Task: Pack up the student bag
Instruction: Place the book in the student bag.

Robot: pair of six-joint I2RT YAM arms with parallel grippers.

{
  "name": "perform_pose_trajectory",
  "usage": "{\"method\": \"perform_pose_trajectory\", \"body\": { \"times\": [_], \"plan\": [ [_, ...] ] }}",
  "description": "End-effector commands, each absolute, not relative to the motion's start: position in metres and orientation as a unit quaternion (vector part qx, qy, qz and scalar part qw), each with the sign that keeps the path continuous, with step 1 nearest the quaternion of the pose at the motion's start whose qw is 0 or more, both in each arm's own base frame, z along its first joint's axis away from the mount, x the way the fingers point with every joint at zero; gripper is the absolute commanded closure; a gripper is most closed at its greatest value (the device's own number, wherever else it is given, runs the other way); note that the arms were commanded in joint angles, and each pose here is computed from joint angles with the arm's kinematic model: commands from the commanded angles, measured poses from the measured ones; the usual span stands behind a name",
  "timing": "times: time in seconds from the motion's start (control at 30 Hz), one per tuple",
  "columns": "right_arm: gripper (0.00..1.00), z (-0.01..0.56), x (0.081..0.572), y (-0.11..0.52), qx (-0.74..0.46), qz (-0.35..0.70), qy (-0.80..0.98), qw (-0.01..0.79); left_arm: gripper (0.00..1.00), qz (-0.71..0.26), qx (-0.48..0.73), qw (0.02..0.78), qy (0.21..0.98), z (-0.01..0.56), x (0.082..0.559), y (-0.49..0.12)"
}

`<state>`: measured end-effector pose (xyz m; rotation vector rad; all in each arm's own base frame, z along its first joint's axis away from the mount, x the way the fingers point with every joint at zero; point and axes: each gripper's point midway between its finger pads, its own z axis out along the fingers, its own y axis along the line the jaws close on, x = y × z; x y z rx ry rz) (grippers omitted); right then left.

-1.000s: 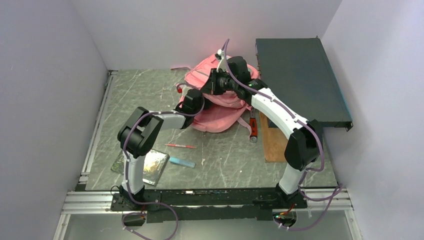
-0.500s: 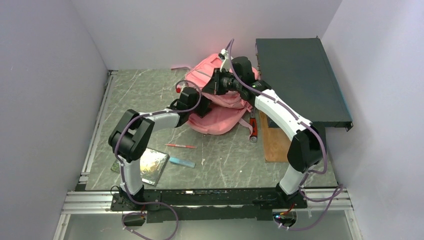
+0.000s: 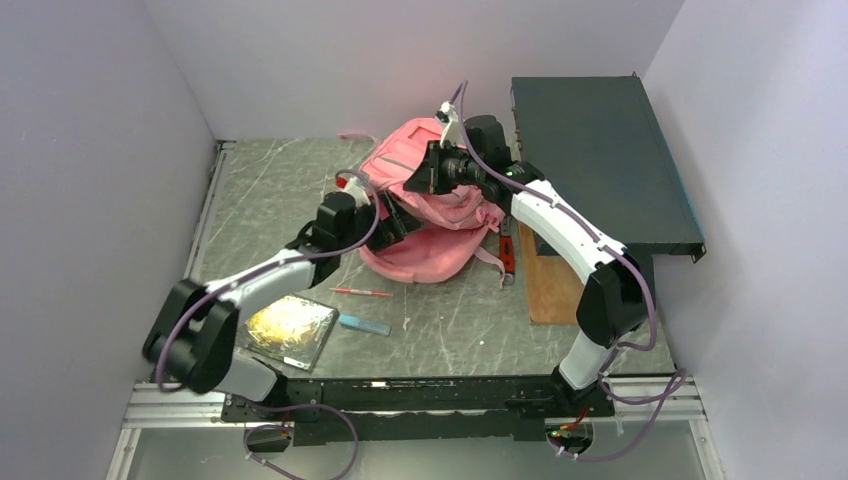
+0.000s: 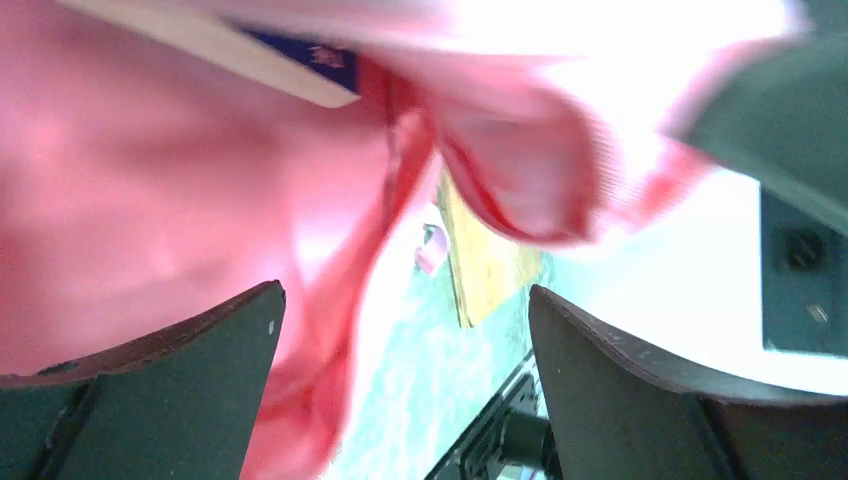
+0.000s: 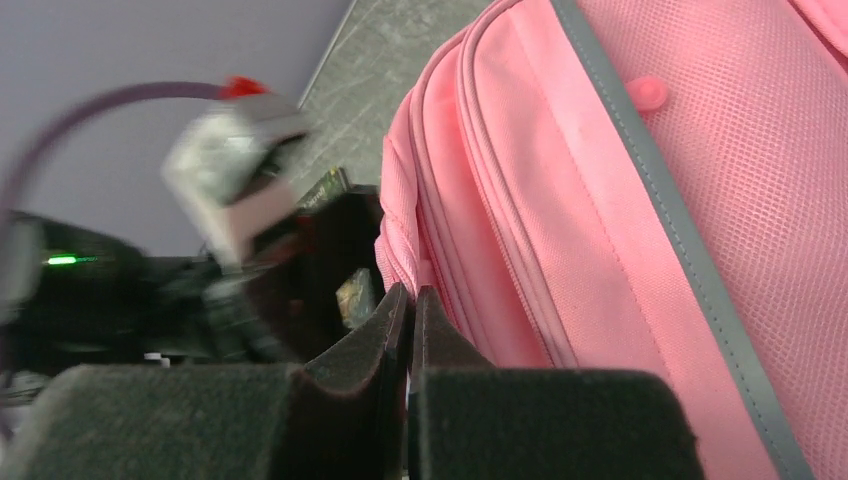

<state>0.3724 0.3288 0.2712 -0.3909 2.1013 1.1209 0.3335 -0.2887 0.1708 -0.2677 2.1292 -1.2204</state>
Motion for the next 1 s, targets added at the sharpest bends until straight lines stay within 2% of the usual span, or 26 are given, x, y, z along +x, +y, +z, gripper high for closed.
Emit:
{"method": "perform_pose_trajectory", "body": {
  "times": [0.0,0.1,0.23,0.33,0.5,0.63,0.7,0.8,0.87,0.97],
  "plan": [
    [1.00,0.297,0.377,0.320,-0.156,0.426,0.796,0.401,0.02,-0.457,0.033,0.395,0.796,0.216,0.295,-0.271],
    [1.00,0.285,0.381,0.319,-0.153,0.417,0.804,0.395,0.00,-0.423,0.055,0.420,0.801,0.227,0.282,-0.251],
    [1.00,0.278,0.383,0.327,-0.149,0.422,0.803,0.393,0.01,-0.418,0.069,0.416,0.805,0.243,0.265,-0.233],
    [1.00,0.280,0.392,0.336,-0.141,0.407,0.798,0.421,0.00,-0.393,0.062,0.454,0.797,0.266,0.258,-0.210],
    [1.00,0.285,0.437,0.345,-0.122,0.353,0.799,0.472,0.00,-0.311,0.089,0.520,0.791,0.310,0.241,-0.165],
    [1.00,0.278,0.448,0.350,-0.132,0.307,0.812,0.478,0.00,-0.237,0.088,0.558,0.790,0.324,0.225,-0.129],
    [0.88,0.265,0.440,0.355,-0.150,0.277,0.824,0.470,0.00,-0.194,0.067,0.587,0.783,0.322,0.222,-0.107],
    [0.58,0.240,0.413,0.366,-0.193,0.237,0.839,0.449,0.00,-0.138,0.037,0.634,0.760,0.321,0.219,-0.076],
    [0.47,0.226,0.395,0.366,-0.215,0.203,0.848,0.441,0.00,-0.105,0.020,0.658,0.745,0.324,0.218,-0.059],
    [0.37,0.217,0.368,0.365,-0.239,0.172,0.852,0.433,0.00,-0.058,0.001,0.681,0.730,0.327,0.220,-0.040]
  ]
}}
